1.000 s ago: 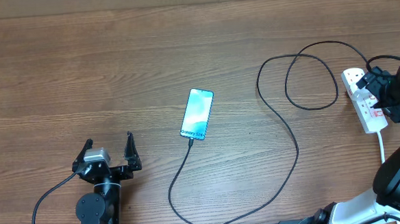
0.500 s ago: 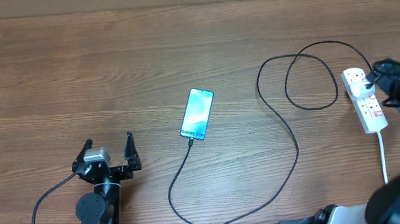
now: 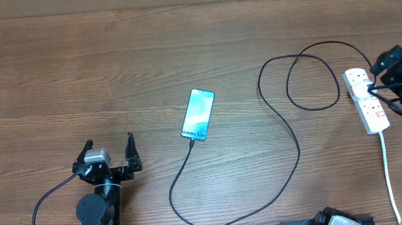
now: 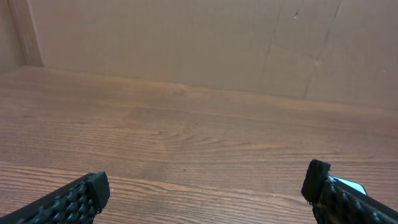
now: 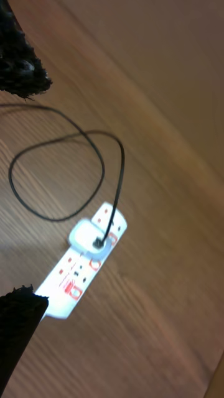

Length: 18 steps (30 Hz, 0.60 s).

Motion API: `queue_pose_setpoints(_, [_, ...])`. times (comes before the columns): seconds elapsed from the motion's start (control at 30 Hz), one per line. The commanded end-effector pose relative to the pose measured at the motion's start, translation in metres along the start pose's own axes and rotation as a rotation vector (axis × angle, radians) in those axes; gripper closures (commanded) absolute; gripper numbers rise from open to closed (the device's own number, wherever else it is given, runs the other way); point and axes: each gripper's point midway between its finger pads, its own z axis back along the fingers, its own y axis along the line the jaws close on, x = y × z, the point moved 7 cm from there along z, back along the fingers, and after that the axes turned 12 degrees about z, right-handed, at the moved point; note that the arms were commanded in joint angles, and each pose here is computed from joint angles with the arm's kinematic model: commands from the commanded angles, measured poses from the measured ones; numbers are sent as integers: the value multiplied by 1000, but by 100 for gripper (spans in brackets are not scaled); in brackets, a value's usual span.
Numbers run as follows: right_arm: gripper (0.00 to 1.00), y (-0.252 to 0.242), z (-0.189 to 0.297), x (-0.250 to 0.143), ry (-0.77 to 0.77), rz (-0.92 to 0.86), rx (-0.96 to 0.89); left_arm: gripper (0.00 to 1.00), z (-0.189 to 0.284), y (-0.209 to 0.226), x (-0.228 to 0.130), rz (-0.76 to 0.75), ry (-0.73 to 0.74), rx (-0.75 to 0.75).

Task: Plug charger to phone and switch on socket

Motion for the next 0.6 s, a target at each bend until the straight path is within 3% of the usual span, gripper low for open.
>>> queue_pose_setpoints(0.0, [0,21,19,0,-48,54,66,0,0,1,0,17,-8,5])
queue_pose_setpoints(0.3, [0,57,25,-14,-33,147,169,0,0,1,0,17,-8,5])
queue_pose_setpoints(0.57, [0,64,-4,-64,122,204,180,0,0,1,0,17,-7,5])
